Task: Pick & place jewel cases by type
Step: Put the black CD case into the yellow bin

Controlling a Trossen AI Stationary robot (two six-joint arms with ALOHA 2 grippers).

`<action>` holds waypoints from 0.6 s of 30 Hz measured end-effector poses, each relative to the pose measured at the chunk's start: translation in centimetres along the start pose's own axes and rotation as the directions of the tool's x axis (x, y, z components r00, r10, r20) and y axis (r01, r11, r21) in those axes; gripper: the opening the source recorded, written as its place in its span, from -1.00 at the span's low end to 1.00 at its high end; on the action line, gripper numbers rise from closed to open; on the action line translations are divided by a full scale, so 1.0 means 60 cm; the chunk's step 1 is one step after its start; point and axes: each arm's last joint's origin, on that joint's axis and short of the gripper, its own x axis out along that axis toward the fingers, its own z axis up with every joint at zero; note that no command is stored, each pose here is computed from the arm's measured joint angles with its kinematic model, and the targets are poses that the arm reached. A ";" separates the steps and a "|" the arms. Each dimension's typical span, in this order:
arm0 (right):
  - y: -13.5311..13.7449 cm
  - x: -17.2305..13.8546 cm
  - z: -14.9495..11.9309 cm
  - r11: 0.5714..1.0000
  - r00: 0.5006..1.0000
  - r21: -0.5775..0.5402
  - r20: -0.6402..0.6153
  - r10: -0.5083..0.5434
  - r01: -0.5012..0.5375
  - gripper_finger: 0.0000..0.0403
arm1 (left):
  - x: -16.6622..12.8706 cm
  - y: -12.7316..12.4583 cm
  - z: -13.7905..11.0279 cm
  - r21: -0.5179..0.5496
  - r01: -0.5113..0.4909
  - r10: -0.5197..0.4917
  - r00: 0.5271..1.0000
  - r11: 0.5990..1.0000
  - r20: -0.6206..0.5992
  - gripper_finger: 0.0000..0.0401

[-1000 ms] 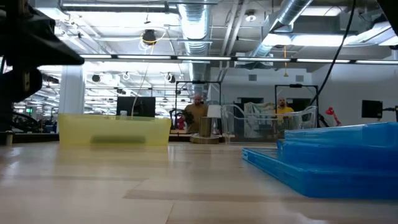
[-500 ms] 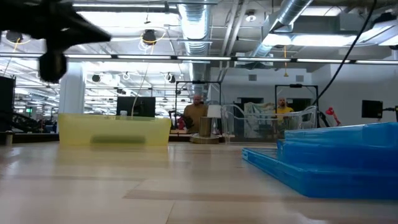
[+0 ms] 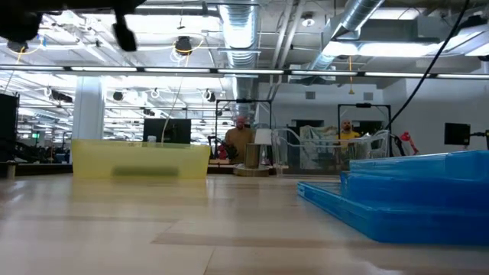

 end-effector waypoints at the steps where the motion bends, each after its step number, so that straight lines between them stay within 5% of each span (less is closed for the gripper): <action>1: 0.002 0.001 0.000 1.000 1.000 -0.018 -0.004 -0.011 0.011 -1.00 | 0.010 -0.002 0.006 -0.018 0.032 -0.032 0.999 0.999 -0.003 -0.86; 12: 0.008 0.013 0.004 0.978 0.984 -0.132 -0.047 -0.171 0.163 -1.00 | 0.131 -0.053 0.044 -0.182 0.226 -0.255 0.954 0.957 -0.156 0.26; 18: 0.002 0.017 0.005 0.961 0.968 -0.150 -0.062 -0.243 0.232 -1.00 | 0.176 -0.074 0.041 -0.287 0.143 -0.186 0.974 0.947 -0.129 0.66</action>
